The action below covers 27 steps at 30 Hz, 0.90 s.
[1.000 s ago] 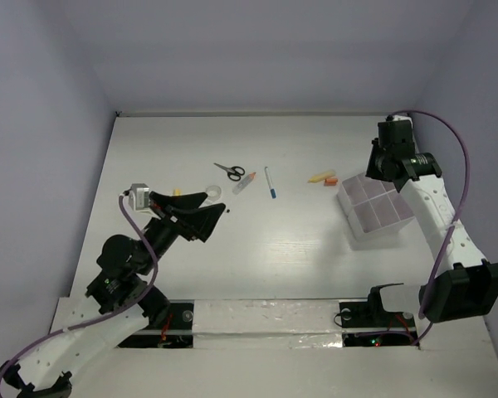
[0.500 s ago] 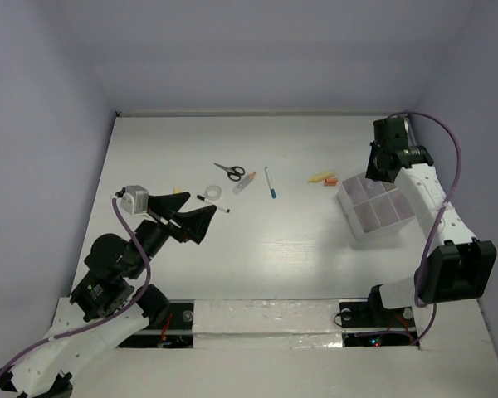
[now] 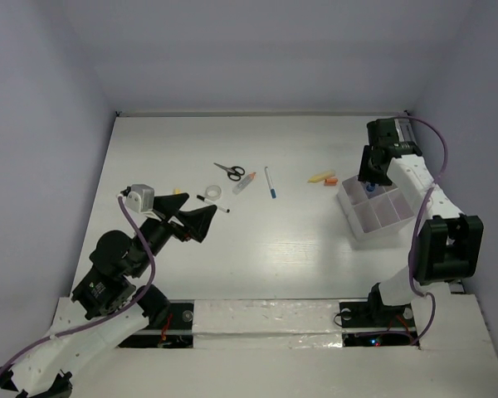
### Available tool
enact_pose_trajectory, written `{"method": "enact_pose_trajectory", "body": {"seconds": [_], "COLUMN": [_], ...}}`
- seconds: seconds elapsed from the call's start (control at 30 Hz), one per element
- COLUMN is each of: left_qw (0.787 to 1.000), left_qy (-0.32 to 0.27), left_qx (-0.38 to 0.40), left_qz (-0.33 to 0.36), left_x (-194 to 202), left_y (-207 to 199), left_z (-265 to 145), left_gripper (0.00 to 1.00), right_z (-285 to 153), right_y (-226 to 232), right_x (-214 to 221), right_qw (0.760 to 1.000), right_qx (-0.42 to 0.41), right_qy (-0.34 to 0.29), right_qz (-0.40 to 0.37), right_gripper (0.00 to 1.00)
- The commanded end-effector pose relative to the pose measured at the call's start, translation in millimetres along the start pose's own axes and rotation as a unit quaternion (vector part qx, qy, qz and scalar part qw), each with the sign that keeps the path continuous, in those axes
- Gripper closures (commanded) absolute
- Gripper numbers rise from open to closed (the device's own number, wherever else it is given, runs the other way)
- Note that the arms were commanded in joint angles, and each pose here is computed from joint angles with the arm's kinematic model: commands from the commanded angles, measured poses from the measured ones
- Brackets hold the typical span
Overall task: Sort the stationery into containers
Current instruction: Place the stationery in the storage box, then pick up the stationery from the center of the board.
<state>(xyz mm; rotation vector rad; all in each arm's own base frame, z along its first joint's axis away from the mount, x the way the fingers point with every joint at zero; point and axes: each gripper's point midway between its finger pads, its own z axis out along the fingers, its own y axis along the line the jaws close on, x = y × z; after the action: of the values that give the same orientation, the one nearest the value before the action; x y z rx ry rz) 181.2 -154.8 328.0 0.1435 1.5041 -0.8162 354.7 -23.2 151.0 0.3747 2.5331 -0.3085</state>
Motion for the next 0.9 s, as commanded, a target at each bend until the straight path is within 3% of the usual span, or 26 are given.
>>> {"method": "enact_pose_trajectory", "body": {"seconds": [0.0, 0.2, 0.27, 0.4, 0.57, 0.63, 0.87], "left_qw": [1.000, 1.000, 1.000, 1.000, 1.000, 0.999, 0.998], "left_qy": [-0.014, -0.015, -0.012, -0.001, 0.010, 0.014, 0.022], "left_qx": [-0.004, -0.009, -0.010, -0.015, -0.018, -0.023, -0.040], "left_qz": [0.004, 0.006, 0.007, 0.011, 0.016, 0.022, 0.053], "left_x": [-10, -10, -9, -4, 1, 3, 1], "left_y": [0, 4, 5, 10, 11, 13, 21], "left_z": [2, 5, 7, 13, 18, 21, 25], "left_gripper": [0.01, 0.01, 0.01, 0.01, 0.01, 0.01, 0.01], "right_z": [-21, -58, -74, -100, -95, -97, -58], "right_y": [-3, 11, 35, 102, 182, 211, 277], "right_x": [-42, -73, -81, -74, -58, -54, -42], "right_qw": [0.997, 0.989, 0.981, 0.961, 0.943, 0.932, 0.931], "right_qx": [-0.005, -0.073, -0.115, -0.213, -0.278, -0.315, -0.315], "right_qy": [-0.070, -0.127, -0.155, -0.175, -0.163, -0.153, -0.107], "right_qz": [0.027, 0.034, 0.021, -0.026, -0.079, -0.094, -0.148], "right_gripper": [0.49, 0.45, 0.46, 0.58, 0.69, 0.69, 0.67]}}
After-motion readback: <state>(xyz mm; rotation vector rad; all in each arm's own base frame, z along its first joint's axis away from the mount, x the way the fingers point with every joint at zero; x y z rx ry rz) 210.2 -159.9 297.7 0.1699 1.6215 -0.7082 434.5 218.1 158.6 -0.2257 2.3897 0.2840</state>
